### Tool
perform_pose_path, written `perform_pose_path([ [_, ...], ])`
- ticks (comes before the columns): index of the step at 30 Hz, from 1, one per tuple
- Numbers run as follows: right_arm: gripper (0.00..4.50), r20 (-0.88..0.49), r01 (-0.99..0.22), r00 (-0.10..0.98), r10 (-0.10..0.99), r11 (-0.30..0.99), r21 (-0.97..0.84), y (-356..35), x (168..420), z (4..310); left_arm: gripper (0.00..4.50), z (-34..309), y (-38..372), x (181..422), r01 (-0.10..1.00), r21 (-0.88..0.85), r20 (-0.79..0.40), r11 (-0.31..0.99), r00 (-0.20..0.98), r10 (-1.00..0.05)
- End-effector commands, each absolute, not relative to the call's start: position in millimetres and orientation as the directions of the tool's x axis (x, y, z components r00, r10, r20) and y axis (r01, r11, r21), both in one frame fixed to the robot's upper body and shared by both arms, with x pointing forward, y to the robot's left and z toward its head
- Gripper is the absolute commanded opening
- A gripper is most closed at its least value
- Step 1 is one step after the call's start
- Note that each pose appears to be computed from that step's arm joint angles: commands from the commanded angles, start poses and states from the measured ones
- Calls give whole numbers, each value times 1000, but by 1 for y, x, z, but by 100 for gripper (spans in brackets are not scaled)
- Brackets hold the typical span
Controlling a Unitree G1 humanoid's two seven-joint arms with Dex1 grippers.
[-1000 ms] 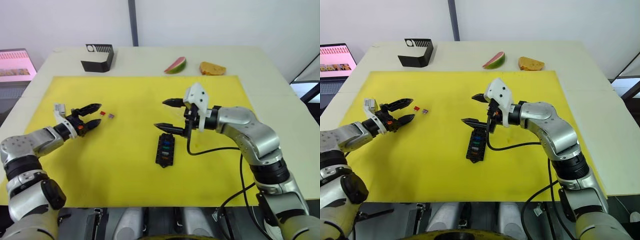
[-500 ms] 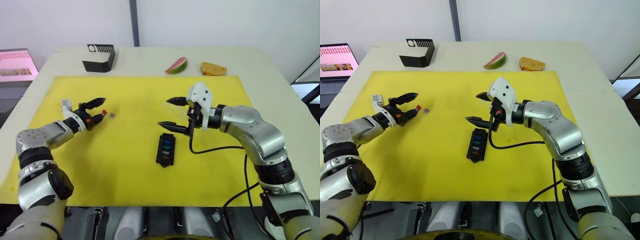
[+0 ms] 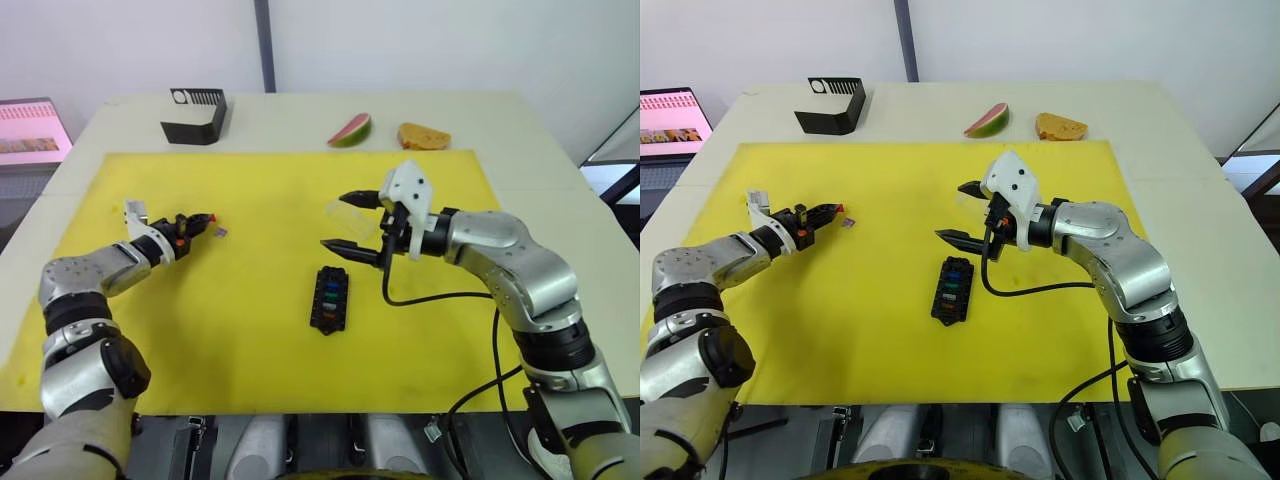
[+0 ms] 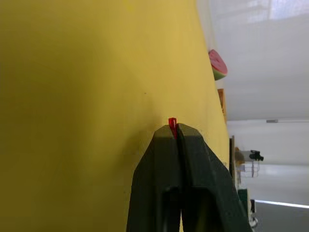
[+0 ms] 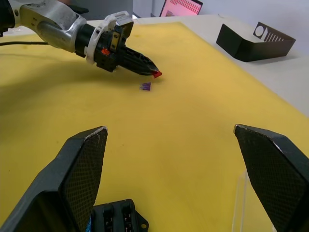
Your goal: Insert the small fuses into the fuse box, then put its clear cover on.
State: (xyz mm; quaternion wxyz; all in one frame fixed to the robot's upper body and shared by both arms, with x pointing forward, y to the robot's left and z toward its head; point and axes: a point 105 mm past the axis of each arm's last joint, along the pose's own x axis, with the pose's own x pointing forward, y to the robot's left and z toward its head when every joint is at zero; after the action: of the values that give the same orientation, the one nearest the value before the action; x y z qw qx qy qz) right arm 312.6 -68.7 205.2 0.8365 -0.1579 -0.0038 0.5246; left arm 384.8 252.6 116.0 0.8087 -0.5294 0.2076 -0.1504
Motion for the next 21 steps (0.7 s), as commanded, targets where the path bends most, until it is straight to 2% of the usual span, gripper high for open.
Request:
perform_pose_path([
  [1, 450, -125, -862, 452, 883, 395, -318, -70, 310, 218, 6, 131, 269, 382, 56, -912, -135, 407, 895, -425],
  [7, 450, -90, -868, 450, 889, 411, -277, -70, 310, 224, 6, 171, 253, 373, 219, -882, -19, 416, 868, -496],
  [14, 450, 92, -868, 491, 866, 495, -30, -66, 312, 242, 6, 235, 190, 352, 514, -779, 188, 360, 738, -648],
  [17, 450, 167, -859, 512, 843, 499, 113, -62, 315, 251, 6, 253, 167, 349, 574, -753, 264, 321, 711, -652],
  [21, 450, 252, -839, 540, 803, 487, 244, -55, 318, 263, 6, 261, 133, 334, 658, -702, 318, 272, 632, -706],
])
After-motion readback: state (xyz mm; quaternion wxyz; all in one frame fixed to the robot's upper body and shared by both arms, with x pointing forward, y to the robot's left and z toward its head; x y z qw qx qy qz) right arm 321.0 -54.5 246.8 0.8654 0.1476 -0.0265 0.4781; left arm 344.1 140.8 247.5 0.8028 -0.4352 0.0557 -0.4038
